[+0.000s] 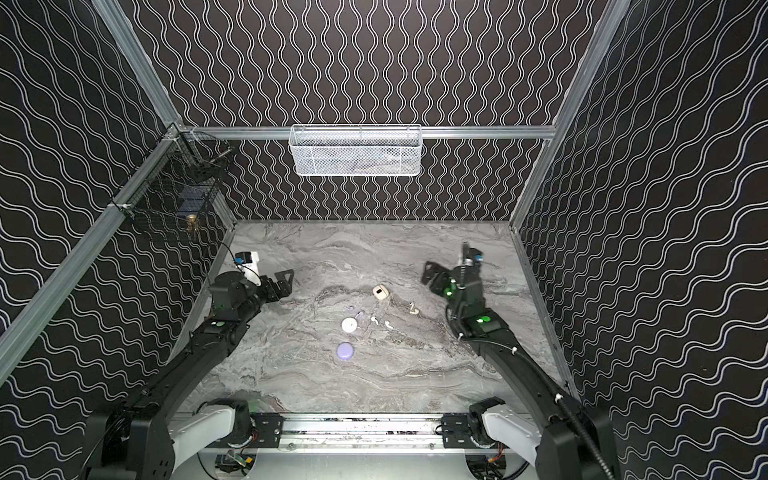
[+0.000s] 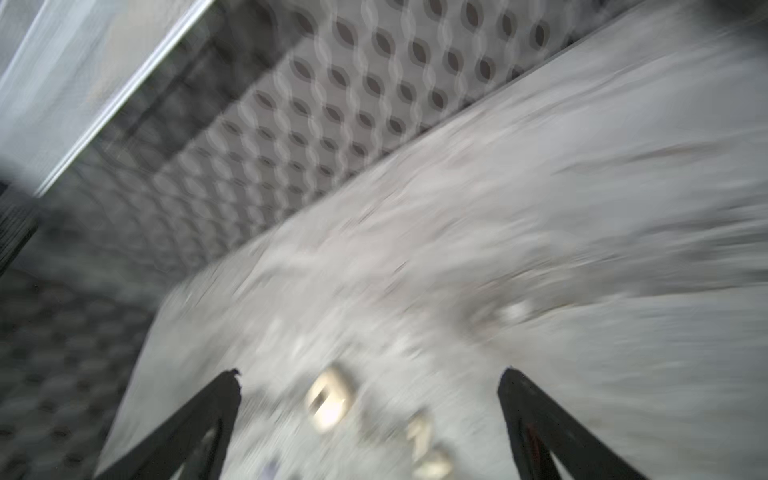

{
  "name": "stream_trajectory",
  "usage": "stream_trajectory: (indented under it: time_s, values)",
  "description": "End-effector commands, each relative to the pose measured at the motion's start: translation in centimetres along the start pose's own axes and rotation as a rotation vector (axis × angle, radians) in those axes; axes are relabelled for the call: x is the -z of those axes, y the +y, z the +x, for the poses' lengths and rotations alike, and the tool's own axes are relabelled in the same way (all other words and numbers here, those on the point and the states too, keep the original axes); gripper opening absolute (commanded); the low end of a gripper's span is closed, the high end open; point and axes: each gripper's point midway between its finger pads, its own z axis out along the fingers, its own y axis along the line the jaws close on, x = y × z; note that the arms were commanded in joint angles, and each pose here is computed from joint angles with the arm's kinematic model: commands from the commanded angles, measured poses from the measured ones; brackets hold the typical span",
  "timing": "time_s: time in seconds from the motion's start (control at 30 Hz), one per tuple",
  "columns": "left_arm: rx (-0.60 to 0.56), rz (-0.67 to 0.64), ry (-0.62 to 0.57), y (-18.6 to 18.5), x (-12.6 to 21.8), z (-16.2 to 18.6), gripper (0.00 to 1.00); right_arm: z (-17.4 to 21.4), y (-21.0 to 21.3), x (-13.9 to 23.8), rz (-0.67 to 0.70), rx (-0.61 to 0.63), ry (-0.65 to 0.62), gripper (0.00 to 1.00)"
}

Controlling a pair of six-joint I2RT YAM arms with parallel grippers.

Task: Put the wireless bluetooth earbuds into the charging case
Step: 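Grasp the cream charging case with the right gripper while the left arm advances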

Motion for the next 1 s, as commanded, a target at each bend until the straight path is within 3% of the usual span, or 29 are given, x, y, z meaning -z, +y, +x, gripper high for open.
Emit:
stream_trajectory:
  time_s: [0.0, 0.1, 0.2, 0.27, 0.33, 0.43, 0.6, 0.77, 0.97]
  values:
    - [0.191, -0.122, 0.051, 2.3, 0.4, 1.3, 0.99, 4.1, 2.5, -0.5, -0.042, 0.003, 0.160, 0.99]
    - [0.251, -0.090, 0.065, 0.7, 0.7, 0.8, 0.99, 6.7, 3.9, -1.5, -0.058, 0.037, 0.275, 0.92]
    - [0.286, -0.052, 0.147, -0.4, -0.5, 2.6, 0.99, 8.2, 4.3, -2.8, -0.021, 0.129, 0.340, 0.91]
    - [0.248, -0.035, 0.197, -0.8, -2.0, 4.4, 0.98, 9.0, 4.1, -4.0, 0.013, 0.182, 0.389, 0.91]
    - [0.136, -0.027, 0.231, -1.1, -3.5, 5.9, 0.93, 9.7, 4.2, -5.6, 0.034, 0.248, 0.432, 0.91]
    - [0.050, -0.021, 0.282, -1.6, -4.8, 6.2, 0.89, 11.2, 3.3, -7.9, 0.102, 0.331, 0.513, 0.93]
    - [0.000, 0.120, 0.231, -4.4, -4.6, 5.8, 0.93, 13.3, 2.5, -11.5, 0.169, 0.455, 0.638, 0.96]
    - [-0.014, 0.108, 0.239, -4.2, -5.0, 5.9, 0.91, 16.1, 1.4, -14.5, 0.187, 0.516, 0.755, 0.96]
    - [-0.018, 0.103, 0.249, -4.2, -5.2, 5.9, 0.90, 17.4, 1.2, -15.5, 0.173, 0.552, 0.806, 0.96]
